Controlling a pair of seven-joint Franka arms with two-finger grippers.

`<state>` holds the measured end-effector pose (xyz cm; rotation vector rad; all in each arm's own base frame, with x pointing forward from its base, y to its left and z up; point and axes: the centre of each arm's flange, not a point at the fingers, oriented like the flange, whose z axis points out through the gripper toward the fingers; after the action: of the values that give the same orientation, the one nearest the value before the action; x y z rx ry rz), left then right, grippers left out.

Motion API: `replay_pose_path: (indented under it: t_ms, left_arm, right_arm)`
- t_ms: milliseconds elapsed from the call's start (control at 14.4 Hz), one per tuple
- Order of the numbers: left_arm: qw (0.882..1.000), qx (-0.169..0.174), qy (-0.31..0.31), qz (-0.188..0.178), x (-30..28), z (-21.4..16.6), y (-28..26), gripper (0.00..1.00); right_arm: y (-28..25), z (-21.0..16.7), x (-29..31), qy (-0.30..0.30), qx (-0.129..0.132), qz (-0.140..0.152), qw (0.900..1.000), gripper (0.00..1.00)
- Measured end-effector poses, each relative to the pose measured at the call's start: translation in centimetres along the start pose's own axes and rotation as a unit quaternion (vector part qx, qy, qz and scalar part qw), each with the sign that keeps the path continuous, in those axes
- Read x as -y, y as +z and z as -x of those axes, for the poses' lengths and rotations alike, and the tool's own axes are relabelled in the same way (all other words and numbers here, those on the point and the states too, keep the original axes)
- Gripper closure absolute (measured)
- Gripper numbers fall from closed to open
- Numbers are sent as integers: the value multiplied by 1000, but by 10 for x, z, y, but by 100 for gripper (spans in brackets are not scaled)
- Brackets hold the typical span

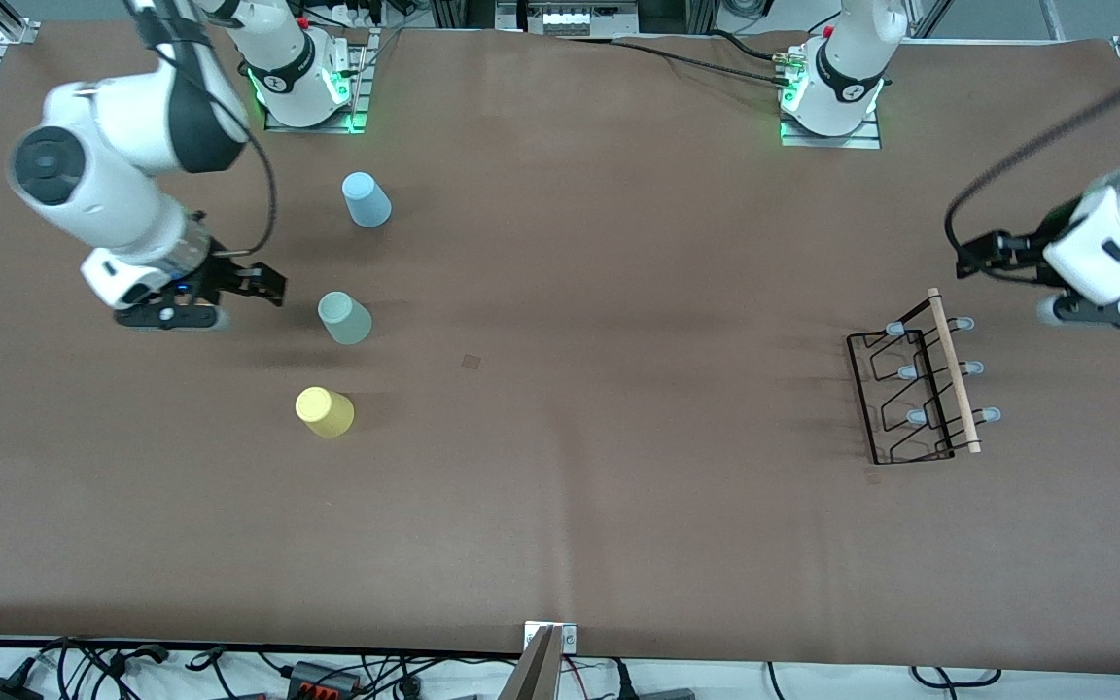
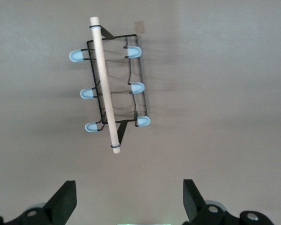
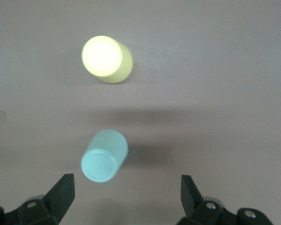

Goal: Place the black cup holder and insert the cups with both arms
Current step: 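Grasp the teal cup with the right gripper while the left gripper grasps the rack handle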

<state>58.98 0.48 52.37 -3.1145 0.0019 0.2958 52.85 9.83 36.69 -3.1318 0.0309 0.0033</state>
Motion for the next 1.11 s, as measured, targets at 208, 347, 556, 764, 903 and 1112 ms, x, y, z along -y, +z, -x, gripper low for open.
replay_pose_path:
  t_ms: [208, 347, 556, 764, 903, 1112]
  left_arm:
    - [1000, -23, -12, 3, 16, -40, 40, 0]
    - [999, -47, -17, -3, 26, -61, 62, 0]
    - [996, -79, -28, -7, 46, -75, 103, 0]
    - [995, -92, -31, -5, 51, -72, 156, 2]
    - [995, -92, -29, -4, 48, -65, 183, 9]
    - [994, -103, -26, -4, 44, -57, 199, 24]
  right_arm:
    - [28, 16, 19, -4, -12, -3, 1000, 0]
    - [43, 20, 26, -11, -11, -5, 1000, 0]
    - [67, 19, 31, -14, -10, -8, 1000, 0]
    - [89, 23, 35, -19, -9, -10, 1000, 0]
    - [103, 27, 36, -20, -9, -12, 1000, 0]
    - [117, 34, 38, -23, 0, -10, 1000, 0]
